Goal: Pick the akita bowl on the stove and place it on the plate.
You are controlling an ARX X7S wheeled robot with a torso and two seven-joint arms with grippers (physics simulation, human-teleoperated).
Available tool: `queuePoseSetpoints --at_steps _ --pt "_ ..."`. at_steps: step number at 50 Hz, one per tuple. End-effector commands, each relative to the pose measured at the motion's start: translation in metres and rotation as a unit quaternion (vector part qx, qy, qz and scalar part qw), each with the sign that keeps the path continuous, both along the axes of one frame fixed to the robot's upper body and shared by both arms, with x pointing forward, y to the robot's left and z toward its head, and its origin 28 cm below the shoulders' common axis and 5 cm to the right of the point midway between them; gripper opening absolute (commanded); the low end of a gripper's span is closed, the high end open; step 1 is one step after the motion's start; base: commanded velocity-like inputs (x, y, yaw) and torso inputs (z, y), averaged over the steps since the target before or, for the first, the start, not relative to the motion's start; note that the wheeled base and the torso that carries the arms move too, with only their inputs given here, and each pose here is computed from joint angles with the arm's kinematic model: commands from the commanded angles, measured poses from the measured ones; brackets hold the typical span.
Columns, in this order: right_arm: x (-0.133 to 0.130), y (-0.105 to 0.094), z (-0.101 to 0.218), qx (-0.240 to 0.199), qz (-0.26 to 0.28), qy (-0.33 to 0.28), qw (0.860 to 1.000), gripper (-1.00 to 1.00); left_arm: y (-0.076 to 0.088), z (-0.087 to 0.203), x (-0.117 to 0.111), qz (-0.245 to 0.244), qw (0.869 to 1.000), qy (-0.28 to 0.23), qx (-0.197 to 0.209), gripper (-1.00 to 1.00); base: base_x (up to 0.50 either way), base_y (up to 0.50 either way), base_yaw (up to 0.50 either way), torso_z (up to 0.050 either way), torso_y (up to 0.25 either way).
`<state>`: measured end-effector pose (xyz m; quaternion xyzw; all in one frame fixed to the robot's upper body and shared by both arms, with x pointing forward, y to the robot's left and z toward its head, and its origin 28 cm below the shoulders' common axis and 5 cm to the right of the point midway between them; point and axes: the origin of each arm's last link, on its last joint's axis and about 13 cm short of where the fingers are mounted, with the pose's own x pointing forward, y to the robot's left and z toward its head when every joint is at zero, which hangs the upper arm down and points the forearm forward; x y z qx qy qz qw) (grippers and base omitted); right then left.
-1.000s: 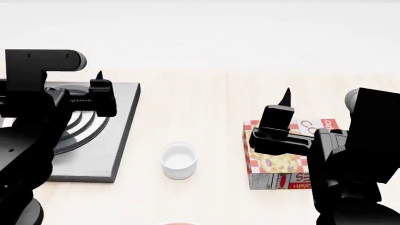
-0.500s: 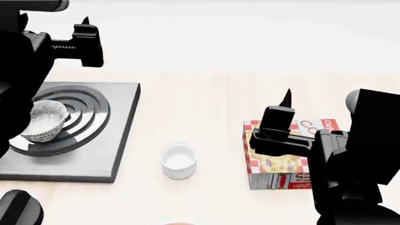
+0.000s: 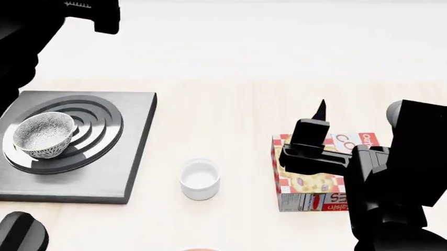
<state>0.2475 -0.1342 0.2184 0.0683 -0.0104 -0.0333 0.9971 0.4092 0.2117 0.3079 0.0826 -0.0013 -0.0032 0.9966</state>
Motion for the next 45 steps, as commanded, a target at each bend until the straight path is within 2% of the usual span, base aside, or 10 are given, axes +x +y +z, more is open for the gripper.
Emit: queuePoseSetpoints --at_steps 1,14,17,28,38,45 --pt "0.000 0.000 0.000 -0.001 0.001 0.000 1.000 1.00 -0.002 -0.006 0.012 0.030 0.999 0.034 0.006 1.00 0.00 0.00 0.00 0.000 0.000" --pt "0.000 0.000 0.000 -0.001 0.002 0.000 1.000 1.00 0.001 -0.015 0.015 0.038 0.998 0.043 -0.007 1.00 0.00 0.00 0.00 0.000 0.000" --pt "0.000 0.000 0.000 -0.001 0.002 0.000 1.000 1.00 0.002 -0.016 0.016 0.044 0.997 0.048 -0.037 1.00 0.00 0.00 0.00 0.000 0.000" --pt "0.000 0.000 0.000 -0.001 0.002 0.001 1.000 1.00 0.003 -0.023 0.017 0.039 0.997 0.051 -0.044 1.00 0.00 0.00 0.00 0.000 0.000" --pt "0.000 0.000 -0.001 -0.001 0.002 0.001 1.000 1.00 0.007 -0.021 0.018 0.036 0.998 0.026 -0.048 1.00 0.00 0.00 0.00 0.000 0.000" --pt "0.001 0.000 -0.002 0.000 0.003 0.002 1.000 1.00 0.007 -0.023 0.019 0.042 0.998 0.030 -0.042 1.00 0.00 0.00 0.00 0.017 -0.205"
